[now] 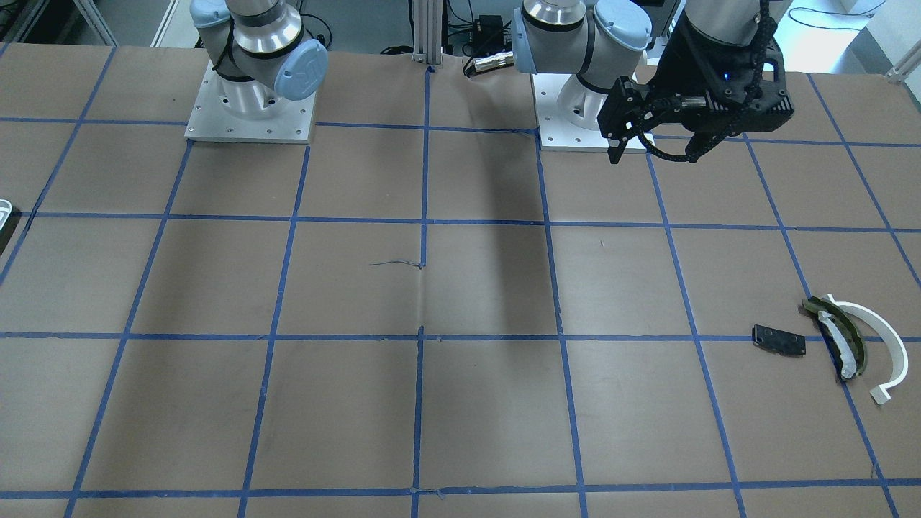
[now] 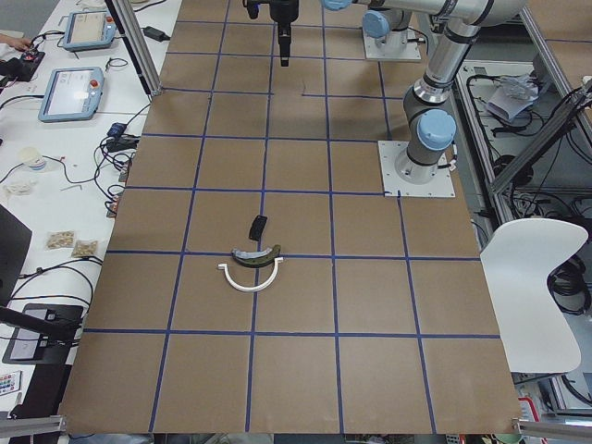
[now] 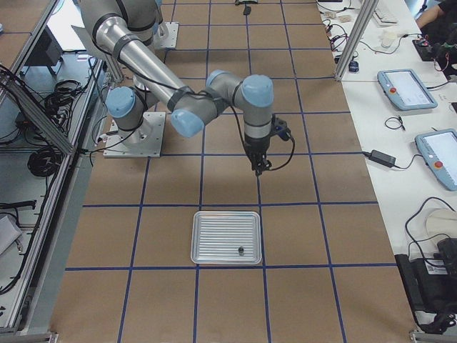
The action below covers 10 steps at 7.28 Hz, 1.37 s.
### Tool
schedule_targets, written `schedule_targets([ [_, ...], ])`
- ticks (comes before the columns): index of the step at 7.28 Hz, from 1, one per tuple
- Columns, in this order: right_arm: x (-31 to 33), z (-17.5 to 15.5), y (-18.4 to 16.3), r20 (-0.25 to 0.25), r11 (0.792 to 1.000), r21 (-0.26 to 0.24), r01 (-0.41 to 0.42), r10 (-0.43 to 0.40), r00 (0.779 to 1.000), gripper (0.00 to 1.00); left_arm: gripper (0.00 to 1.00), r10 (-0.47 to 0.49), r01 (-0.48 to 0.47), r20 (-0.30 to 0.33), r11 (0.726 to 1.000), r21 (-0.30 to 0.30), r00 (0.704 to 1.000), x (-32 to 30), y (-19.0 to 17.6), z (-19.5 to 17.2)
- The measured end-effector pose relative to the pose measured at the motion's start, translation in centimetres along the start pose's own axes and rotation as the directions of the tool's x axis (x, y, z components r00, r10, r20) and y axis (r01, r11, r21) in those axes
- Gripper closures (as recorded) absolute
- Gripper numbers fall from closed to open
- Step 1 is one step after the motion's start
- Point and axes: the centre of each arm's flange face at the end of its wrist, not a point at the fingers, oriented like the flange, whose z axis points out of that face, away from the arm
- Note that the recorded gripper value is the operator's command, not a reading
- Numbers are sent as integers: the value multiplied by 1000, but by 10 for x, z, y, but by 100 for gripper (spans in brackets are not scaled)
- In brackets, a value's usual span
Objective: Place bearing gear from tray to pile
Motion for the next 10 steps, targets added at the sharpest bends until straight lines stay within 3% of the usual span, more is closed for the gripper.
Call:
schedule_targets([
  [2, -144, -21, -80, 54, 989, -10, -145, 146, 988, 95, 0, 0, 0, 0, 1000, -2, 1000, 0, 0, 1],
  [5, -343, -9, -142, 84, 930, -70, -360, 365, 927, 96, 0, 0, 0, 0, 1000, -3, 1000, 0, 0, 1],
  [7, -444, 33, -172, 91, 908, -53, -416, 419, 903, 95, 0, 0, 0, 0, 1000, -3, 1000, 0, 0, 1],
  [8, -477, 57, -179, 101, 909, -65, -411, 415, 904, 95, 0, 0, 0, 1, 1000, -4, 1000, 0, 0, 1],
  [10, -516, 94, -187, 183, 915, -105, -389, 402, 897, 94, 0, 0, 0, 2, 1000, -4, 1000, 0, 0, 2],
])
